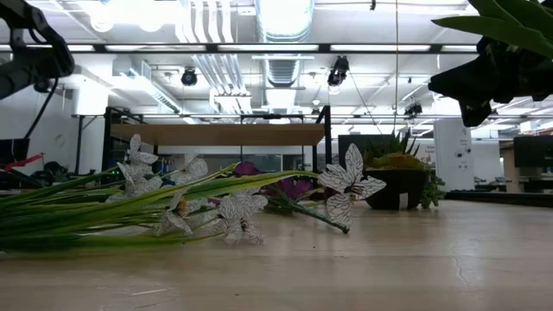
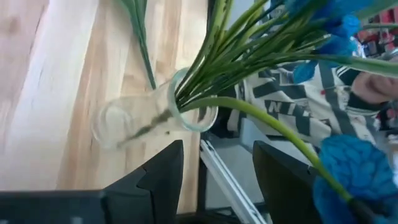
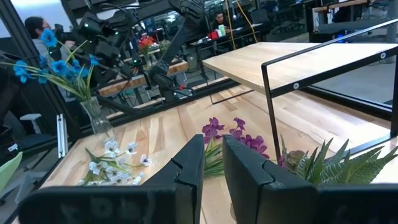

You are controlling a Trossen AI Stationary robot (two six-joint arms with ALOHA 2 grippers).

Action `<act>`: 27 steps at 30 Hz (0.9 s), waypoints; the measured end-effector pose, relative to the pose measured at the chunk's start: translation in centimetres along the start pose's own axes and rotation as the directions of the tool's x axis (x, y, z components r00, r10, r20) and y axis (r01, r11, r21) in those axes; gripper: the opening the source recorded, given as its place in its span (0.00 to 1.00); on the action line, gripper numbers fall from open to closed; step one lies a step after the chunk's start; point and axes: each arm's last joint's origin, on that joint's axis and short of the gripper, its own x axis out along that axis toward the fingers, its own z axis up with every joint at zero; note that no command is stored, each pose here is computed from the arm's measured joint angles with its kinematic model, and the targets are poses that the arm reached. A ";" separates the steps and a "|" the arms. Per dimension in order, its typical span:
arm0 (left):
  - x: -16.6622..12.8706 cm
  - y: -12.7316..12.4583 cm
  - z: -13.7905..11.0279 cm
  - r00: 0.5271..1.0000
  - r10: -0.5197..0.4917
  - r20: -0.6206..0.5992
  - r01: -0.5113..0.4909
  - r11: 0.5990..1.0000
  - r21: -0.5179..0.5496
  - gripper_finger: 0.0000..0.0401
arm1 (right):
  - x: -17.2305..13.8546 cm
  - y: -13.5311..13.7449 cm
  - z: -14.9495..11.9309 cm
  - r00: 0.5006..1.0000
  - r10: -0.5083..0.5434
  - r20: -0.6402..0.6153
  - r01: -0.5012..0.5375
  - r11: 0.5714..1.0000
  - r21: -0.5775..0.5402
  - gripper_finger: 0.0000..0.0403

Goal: Pick and place flowers into a vace then onto a shelf
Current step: Put the violet flowers into the left transparent vase

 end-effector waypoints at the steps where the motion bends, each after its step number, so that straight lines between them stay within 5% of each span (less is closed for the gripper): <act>1: -0.1 0.0 0.0 1.000 0.000 -0.005 0.000 1.000 -0.024 0.44 | 0.0 0.0 0.0 1.000 0.000 0.000 0.000 1.000 0.000 0.13; 10: -0.7 0.8 0.2 0.996 0.046 -0.074 -0.061 0.975 -0.213 0.44 | 0.0 0.0 0.0 1.000 0.000 0.000 0.000 1.000 0.000 0.13; 18: -4.4 -1.9 2.2 0.995 0.053 -0.080 -0.078 0.937 -0.340 0.44 | 0.0 0.0 0.0 1.000 0.000 0.000 0.000 1.000 -0.008 0.13; 27: -10.1 -6.4 5.9 0.969 0.228 0.098 -0.216 0.969 -0.121 0.44 | 0.0 0.0 0.0 1.000 0.000 -0.001 0.000 1.000 -0.017 0.13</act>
